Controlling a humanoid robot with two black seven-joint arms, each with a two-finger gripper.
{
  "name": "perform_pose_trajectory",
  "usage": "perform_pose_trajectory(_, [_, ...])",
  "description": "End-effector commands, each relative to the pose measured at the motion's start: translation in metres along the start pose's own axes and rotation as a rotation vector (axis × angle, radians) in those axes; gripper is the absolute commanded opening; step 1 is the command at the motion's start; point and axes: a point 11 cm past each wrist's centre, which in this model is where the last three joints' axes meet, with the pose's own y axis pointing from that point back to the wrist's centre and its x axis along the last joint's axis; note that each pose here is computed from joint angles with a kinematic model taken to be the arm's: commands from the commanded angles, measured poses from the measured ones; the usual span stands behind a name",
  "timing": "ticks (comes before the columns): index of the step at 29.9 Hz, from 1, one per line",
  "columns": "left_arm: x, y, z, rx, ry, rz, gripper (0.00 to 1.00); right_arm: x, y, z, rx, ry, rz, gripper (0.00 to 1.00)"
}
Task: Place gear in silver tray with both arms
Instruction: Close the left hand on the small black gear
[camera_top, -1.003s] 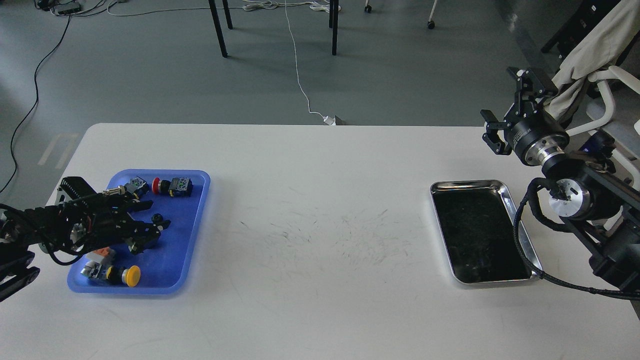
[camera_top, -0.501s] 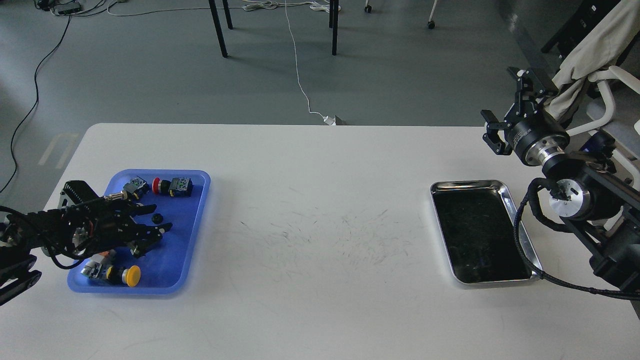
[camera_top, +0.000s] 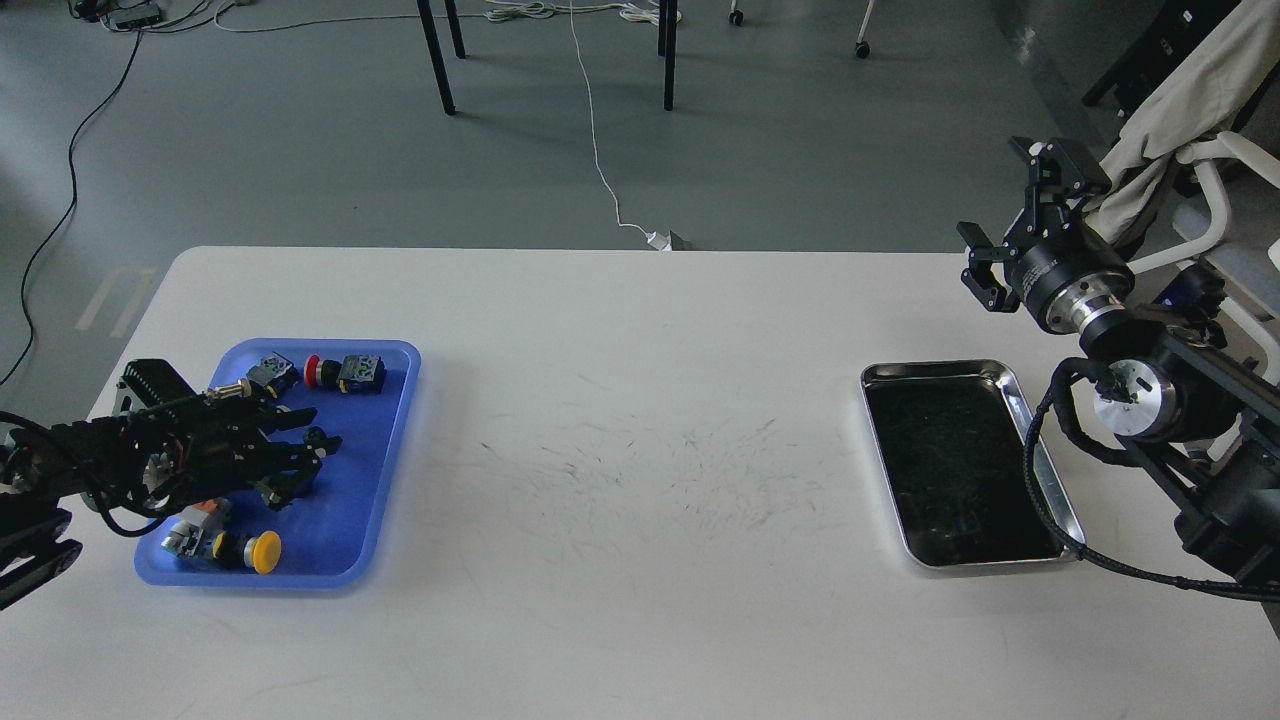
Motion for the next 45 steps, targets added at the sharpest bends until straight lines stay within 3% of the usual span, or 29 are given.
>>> perform_pose_trajectory(1, [-0.0003,-0.0004,0.0002,0.0,0.001,-0.001,0.32,-0.0009,-0.0003,0.0002,0.0,0.0,-0.002,0.99])
perform_pose_trajectory(4, [-0.0011,-0.0003,0.0005,-0.001,0.001,-0.003,0.26,-0.0015,-0.0004,0.0005,-0.001,-0.001,-0.003,0.99])
perform_pose_trajectory(20, [-0.002,-0.001,0.002,-0.004,0.004,-0.006,0.22,-0.0013,-0.0001,0.0012,-0.002,0.0,-0.003,0.99])
perform_pose_trajectory(28, [-0.0012,-0.0002,0.0005,-0.001,0.011,-0.009,0.35,-0.0013,-0.0001,0.0012,-0.002,0.0,-0.003,0.99])
perform_pose_trajectory(45, [-0.0022,0.0007,0.0018,-0.002,0.02,-0.005,0.41,-0.0013,-0.0001,0.0012,-0.002,0.0,-0.003,0.99])
